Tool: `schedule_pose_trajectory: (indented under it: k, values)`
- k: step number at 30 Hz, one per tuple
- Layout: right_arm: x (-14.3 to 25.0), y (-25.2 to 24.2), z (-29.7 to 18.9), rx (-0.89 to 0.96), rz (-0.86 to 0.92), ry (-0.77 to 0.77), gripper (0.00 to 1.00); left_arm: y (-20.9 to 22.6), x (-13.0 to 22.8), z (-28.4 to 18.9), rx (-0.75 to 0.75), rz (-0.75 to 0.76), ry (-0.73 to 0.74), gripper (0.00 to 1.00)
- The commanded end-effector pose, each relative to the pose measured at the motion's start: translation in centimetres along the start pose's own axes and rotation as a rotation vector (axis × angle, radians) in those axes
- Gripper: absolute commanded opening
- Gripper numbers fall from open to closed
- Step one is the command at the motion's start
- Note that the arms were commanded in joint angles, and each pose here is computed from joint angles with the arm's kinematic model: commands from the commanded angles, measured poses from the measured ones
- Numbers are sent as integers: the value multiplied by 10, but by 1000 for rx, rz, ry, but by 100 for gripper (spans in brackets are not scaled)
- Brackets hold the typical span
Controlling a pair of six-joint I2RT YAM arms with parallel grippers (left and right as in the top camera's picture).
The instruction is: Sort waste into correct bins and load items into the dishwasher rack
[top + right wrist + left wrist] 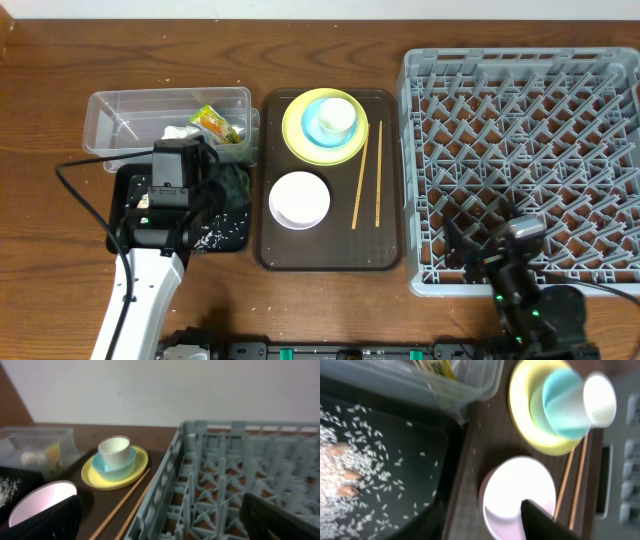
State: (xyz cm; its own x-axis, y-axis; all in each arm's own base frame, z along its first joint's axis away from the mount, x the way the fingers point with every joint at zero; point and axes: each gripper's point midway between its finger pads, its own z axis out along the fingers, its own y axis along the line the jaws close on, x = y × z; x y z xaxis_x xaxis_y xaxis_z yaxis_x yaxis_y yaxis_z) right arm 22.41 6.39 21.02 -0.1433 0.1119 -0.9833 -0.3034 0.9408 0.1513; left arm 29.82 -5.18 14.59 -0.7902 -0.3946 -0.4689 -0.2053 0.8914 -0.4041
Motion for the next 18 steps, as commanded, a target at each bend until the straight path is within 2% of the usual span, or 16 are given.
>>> schedule_pose_trajectory:
  k: [1, 4, 10, 15, 18]
  values:
    - [-43, -3, -5, 57, 36, -14, 99, 2, -22, -6, -41, 18, -86, 69]
    - [-62, -1, 2, 69, 50, 79, 99, 1, -24, -7, -37, 20, -94, 76]
    - [-84, 2, 32, 84, 100, 389, 99, 1, -24, -6, -37, 19, -93, 83]
    - [-86, 33, 73, -70, 173, 627, 99, 1, -24, -6, -38, 19, -92, 86]
    - [-78, 55, 96, -176, 208, 716, 99, 1, -23, -5, -40, 19, -90, 87]
